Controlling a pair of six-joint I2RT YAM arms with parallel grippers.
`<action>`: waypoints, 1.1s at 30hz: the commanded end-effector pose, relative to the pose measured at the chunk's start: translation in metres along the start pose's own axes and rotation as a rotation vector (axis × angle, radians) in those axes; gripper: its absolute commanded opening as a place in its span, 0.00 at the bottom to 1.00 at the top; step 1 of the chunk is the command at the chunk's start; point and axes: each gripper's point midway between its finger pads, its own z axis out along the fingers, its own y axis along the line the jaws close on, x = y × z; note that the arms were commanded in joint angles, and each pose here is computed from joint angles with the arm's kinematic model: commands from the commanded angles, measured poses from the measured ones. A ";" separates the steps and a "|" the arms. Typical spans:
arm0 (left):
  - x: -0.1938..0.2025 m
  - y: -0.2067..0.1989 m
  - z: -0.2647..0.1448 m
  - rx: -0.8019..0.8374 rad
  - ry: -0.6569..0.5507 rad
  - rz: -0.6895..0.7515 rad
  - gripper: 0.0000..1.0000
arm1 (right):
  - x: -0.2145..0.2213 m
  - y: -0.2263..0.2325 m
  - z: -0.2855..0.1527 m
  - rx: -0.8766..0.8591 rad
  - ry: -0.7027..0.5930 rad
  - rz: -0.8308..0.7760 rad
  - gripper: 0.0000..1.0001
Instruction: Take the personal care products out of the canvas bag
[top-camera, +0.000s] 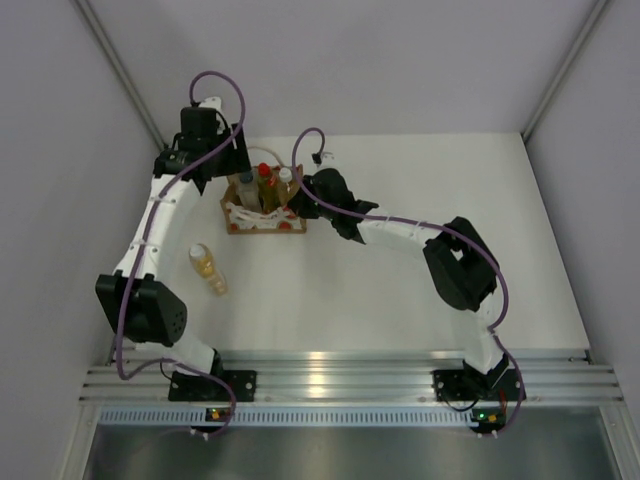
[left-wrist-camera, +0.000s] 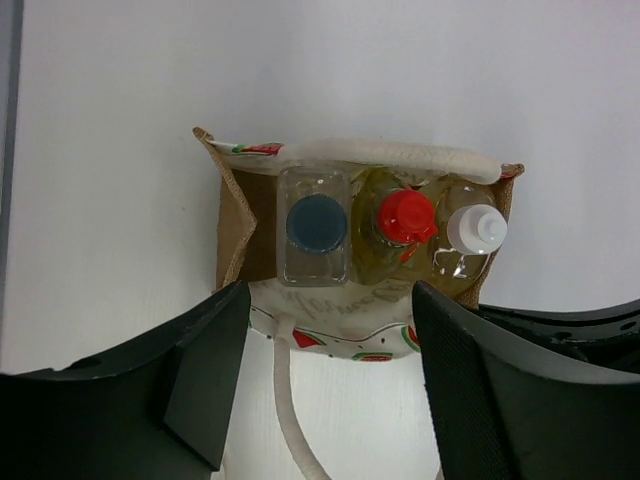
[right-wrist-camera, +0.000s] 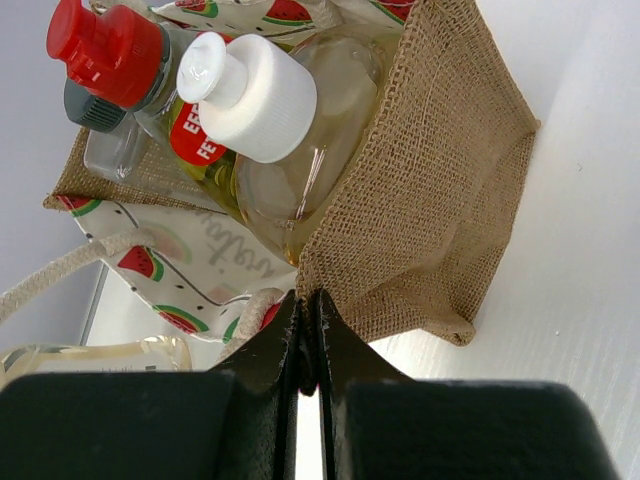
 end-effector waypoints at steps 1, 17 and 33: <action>-0.017 -0.012 0.006 0.065 -0.028 0.107 0.68 | 0.048 -0.059 -0.007 0.171 0.160 -0.036 0.00; 0.022 0.005 0.073 -0.020 0.114 0.135 0.55 | 0.042 -0.050 -0.012 0.143 0.155 -0.050 0.00; 0.070 0.010 0.097 -0.005 0.272 0.154 0.61 | 0.040 -0.048 -0.012 0.139 0.152 -0.052 0.00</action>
